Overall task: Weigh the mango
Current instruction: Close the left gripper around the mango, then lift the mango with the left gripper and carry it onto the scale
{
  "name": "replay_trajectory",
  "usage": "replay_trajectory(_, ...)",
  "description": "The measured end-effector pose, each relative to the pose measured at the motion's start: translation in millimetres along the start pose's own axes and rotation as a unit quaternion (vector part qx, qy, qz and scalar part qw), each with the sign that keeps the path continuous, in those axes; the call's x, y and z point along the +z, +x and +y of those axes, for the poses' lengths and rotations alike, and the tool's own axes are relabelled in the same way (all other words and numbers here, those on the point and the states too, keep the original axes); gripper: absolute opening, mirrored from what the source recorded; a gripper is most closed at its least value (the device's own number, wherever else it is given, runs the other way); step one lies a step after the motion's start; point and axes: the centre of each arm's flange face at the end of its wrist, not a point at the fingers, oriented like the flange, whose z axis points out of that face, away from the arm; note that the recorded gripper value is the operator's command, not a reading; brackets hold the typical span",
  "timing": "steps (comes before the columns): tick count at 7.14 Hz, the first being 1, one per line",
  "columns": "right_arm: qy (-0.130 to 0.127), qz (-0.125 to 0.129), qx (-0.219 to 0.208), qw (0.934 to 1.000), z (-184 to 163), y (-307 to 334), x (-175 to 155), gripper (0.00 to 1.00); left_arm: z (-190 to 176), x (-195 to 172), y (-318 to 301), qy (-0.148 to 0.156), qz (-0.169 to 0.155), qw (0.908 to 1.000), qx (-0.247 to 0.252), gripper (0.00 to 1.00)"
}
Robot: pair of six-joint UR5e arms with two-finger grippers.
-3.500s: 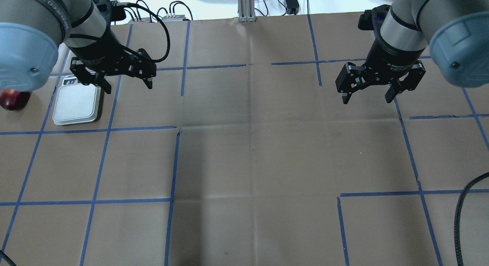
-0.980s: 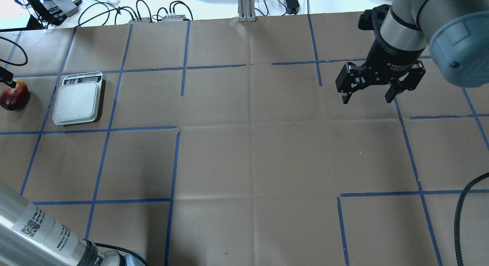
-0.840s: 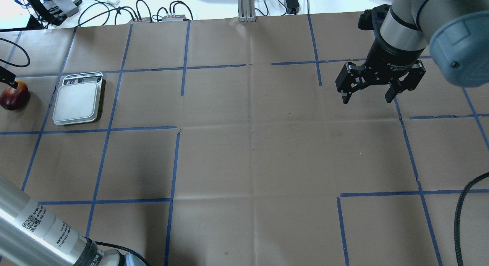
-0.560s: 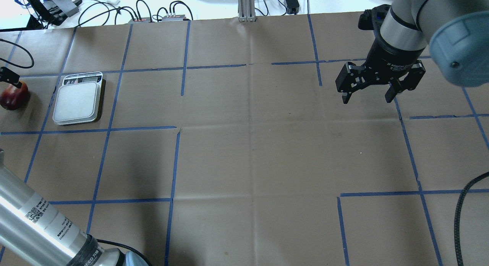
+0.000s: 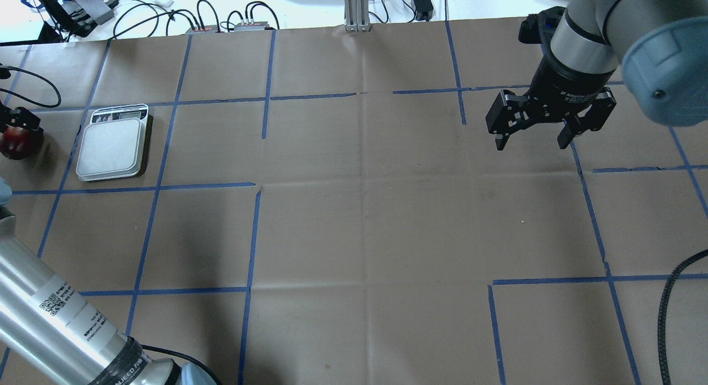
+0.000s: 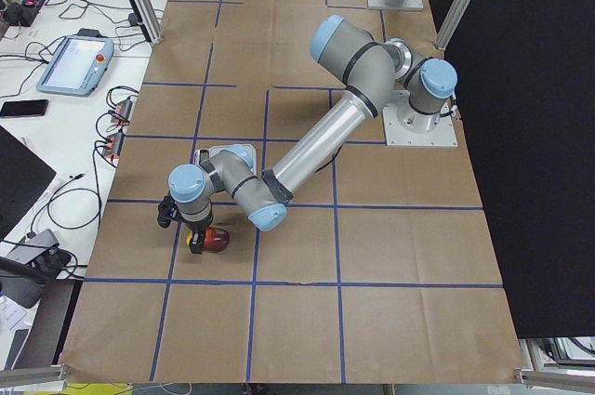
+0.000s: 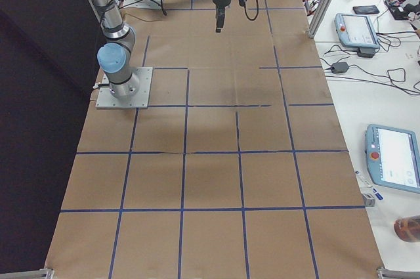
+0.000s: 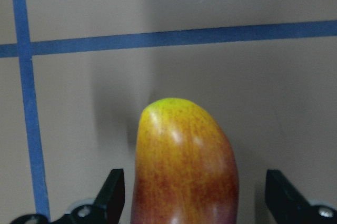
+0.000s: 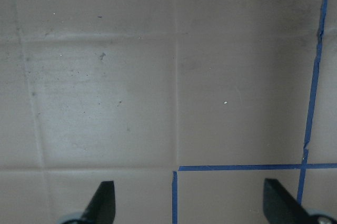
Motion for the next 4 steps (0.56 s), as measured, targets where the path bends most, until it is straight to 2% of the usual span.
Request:
replay_trajectory(2,0.000,0.000,0.000,1.0000,0,0,0,1.00,0,-4,-1,0.002,-0.002,1.0000,0.000,0.52)
replay_trajectory(4,0.000,0.000,0.000,1.0000,0,0,0,1.00,-3,-38,-1,0.003,-0.007,1.0000,-0.002,0.49)
